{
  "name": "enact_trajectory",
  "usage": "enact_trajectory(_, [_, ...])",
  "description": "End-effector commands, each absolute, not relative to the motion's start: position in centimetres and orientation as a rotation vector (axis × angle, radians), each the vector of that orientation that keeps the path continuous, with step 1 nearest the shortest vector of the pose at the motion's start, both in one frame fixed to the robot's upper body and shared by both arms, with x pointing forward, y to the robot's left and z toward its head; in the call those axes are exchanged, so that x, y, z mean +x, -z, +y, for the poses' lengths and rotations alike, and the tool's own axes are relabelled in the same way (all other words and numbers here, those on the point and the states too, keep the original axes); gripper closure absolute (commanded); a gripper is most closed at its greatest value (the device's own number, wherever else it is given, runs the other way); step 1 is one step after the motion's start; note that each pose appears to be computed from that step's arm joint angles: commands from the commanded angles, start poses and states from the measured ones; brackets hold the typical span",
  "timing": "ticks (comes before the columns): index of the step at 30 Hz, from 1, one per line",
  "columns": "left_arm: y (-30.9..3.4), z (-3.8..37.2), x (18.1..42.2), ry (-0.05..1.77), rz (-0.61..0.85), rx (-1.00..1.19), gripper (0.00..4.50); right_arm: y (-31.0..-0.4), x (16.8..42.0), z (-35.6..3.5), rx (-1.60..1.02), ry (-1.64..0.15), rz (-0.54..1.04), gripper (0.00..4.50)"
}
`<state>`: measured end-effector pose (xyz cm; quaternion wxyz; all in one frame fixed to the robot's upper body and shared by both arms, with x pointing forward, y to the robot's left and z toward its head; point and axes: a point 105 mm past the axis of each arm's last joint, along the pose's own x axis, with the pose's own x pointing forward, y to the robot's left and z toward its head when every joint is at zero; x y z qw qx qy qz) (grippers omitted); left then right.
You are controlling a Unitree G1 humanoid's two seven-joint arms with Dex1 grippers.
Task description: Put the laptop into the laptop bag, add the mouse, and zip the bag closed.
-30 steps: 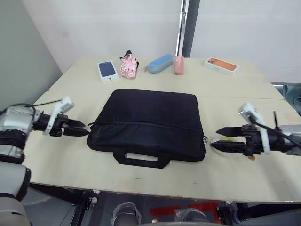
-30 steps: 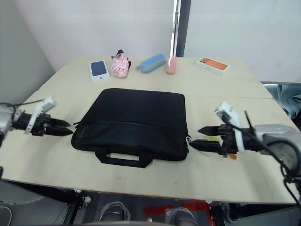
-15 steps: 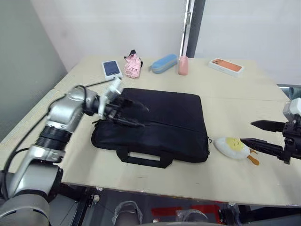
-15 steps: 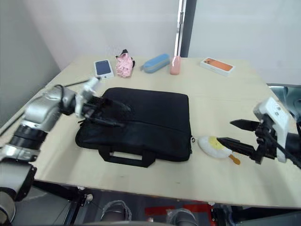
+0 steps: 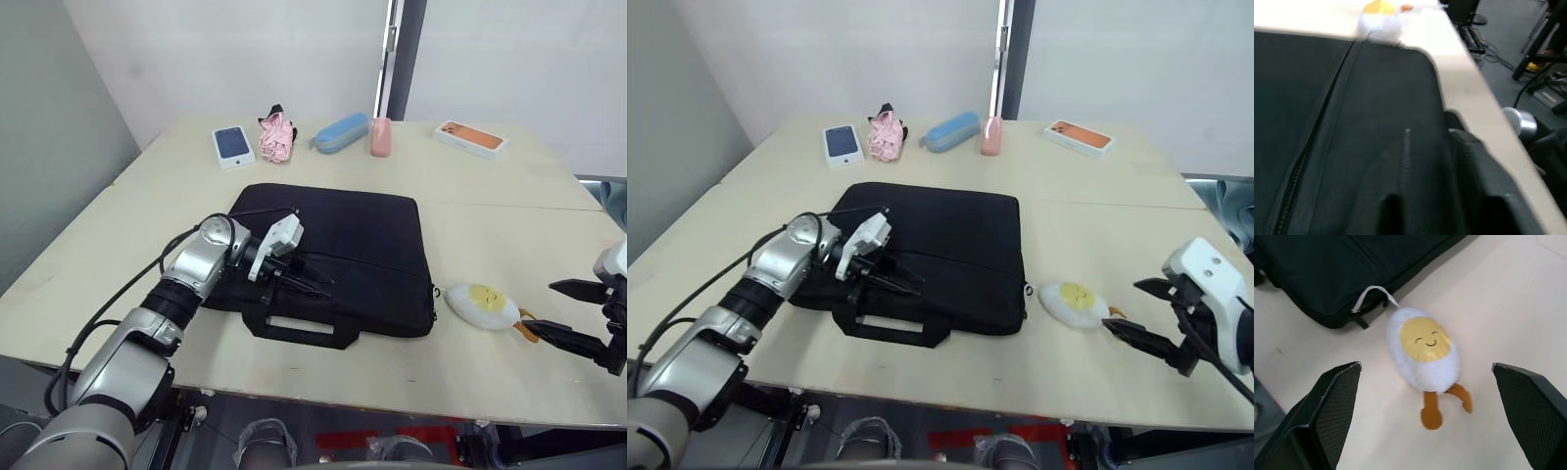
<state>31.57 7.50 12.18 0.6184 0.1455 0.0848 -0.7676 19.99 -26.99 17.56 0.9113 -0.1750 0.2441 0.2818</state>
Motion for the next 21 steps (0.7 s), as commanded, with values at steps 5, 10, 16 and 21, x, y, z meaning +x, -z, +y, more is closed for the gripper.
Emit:
enact_trajectory(5, [-8.7, 8.4, 31.4, 1.776, 0.316, 0.457, 4.48, -16.3, 23.1, -25.7, -0.502, -0.652, 0.529, 0.00])
enact_trajectory(10, [-7.8, 8.7, 31.1, 1.775, 0.338, 0.456, 4.48, -13.8, 24.9, -25.4, -0.504, -0.693, 0.620, 0.00])
enact_trajectory(16, [-7.4, 8.7, 31.0, 1.760, 0.360, 0.430, 4.48, -11.6, 27.2, -25.7, -0.503, -0.667, 0.684, 0.00])
enact_trajectory(21, [-7.4, 8.5, 30.9, 1.754, 0.361, 0.409, 4.50, -10.9, 27.5, -25.3, -0.483, -0.701, 0.718, 0.55])
